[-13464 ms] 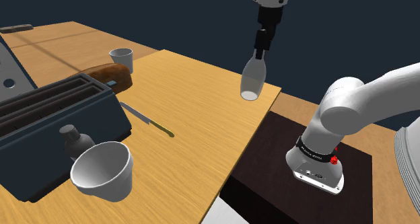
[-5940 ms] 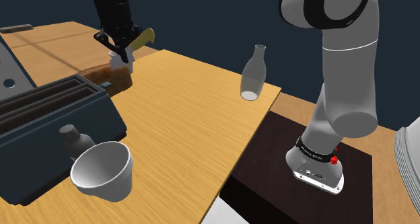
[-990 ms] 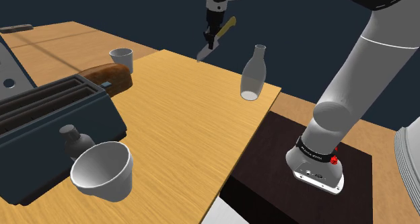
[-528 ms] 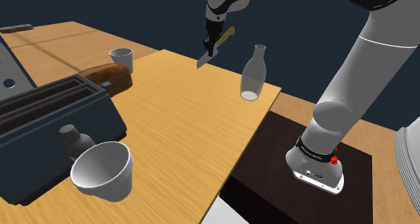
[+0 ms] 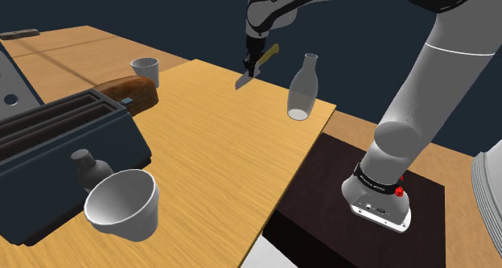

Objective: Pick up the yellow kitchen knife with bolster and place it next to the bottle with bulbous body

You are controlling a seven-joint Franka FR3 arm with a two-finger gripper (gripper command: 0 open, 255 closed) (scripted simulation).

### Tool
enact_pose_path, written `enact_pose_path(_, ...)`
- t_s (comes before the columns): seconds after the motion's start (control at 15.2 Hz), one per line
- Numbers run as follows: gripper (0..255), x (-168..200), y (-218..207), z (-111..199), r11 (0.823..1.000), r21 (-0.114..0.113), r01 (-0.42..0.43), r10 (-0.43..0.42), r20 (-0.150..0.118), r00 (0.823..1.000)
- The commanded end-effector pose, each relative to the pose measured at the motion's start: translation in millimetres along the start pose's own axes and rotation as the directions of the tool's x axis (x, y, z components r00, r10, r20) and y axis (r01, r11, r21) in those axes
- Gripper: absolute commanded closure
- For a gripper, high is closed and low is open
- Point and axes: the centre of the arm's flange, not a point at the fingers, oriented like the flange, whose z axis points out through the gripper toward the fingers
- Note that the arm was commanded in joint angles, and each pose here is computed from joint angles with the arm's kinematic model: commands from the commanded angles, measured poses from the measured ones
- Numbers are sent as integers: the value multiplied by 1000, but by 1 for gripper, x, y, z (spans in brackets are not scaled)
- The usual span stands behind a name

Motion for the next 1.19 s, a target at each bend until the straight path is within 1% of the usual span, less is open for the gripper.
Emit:
enact_pose_path(0.0, 255, -1, 0, 11, 1000, 0, 0, 0, 0, 1000)
enact_pose_path(0.92, 255, -8, -2, 84, 1000, 0, 0, 0, 0, 1000)
enact_pose_path(1.12, 255, -8, -2, 86, 1000, 0, 0, 0, 0, 1000)
